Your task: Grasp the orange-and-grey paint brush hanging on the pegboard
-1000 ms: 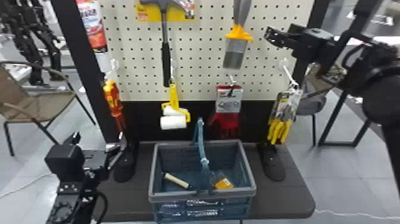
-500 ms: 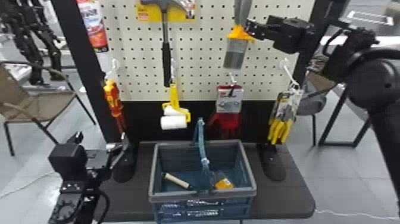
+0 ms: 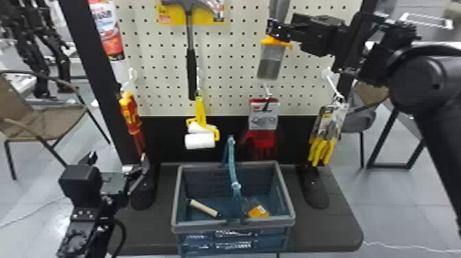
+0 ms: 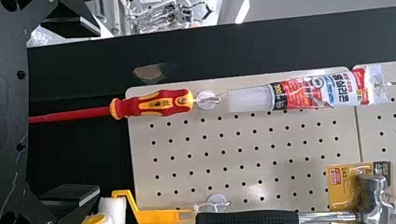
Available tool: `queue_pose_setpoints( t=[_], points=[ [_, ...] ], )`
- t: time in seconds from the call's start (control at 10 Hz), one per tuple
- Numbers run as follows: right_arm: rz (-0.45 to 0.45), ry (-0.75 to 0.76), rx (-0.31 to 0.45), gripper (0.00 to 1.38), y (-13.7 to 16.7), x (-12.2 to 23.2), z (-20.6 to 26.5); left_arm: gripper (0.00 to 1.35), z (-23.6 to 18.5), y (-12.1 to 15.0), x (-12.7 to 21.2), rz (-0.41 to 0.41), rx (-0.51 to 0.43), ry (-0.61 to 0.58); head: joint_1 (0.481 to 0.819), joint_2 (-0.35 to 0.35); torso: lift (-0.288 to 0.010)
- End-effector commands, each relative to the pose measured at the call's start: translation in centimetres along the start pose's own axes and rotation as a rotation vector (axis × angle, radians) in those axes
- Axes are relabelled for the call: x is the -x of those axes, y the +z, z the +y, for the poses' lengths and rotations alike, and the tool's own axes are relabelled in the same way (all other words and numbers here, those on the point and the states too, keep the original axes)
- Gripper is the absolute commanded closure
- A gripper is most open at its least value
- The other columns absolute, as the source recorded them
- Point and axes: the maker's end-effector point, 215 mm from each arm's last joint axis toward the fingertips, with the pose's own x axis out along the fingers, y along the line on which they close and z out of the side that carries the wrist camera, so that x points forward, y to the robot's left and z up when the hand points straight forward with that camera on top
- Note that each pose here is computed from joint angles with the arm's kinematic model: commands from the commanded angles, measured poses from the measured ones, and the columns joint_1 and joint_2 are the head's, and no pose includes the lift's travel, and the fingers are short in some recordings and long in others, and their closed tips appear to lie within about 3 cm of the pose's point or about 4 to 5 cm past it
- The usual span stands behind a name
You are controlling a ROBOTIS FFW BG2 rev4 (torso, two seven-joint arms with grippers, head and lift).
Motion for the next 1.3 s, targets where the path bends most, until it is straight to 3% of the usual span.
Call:
queue_pose_setpoints(
  t=[0.0,0.6,0.7,0.8,1.0,1.2],
  points=[
    [0.008,0.022,0.006,0.10,0.2,-0.8,0.7,0.12,0.1,0.0,-0.1,-0.001,-0.004,-0.001,0.549,0.000,-0.100],
    [0.031,0.087,-0.010,0.14,-0.1,-2.7,2.3,0.12,0.2,-0.2,0.0,0.003,-0.013,-0.004,0.549,0.000,-0.100],
    [0.034,0.087,-0.005,0.42,0.0,-2.8,2.2,0.12,0.2,-0.2,-0.1,0.003,-0.016,-0.006,0.549,0.000,-0.100],
    [0.038,0.085,-0.001,0.84,0.0,-2.8,2.0,0.12,0.2,-0.2,-0.1,0.002,-0.014,-0.006,0.549,0.000,-0.100],
    [0.047,0.086,0.009,1.15,-0.1,-2.9,2.0,0.12,0.2,-0.3,0.0,0.003,-0.013,-0.006,0.549,0.000,-0.100],
    [0.055,0.083,0.026,1.17,-0.1,-2.8,1.9,0.12,0.3,-0.3,0.0,0.002,-0.011,-0.004,0.549,0.000,-0.100]
  ],
)
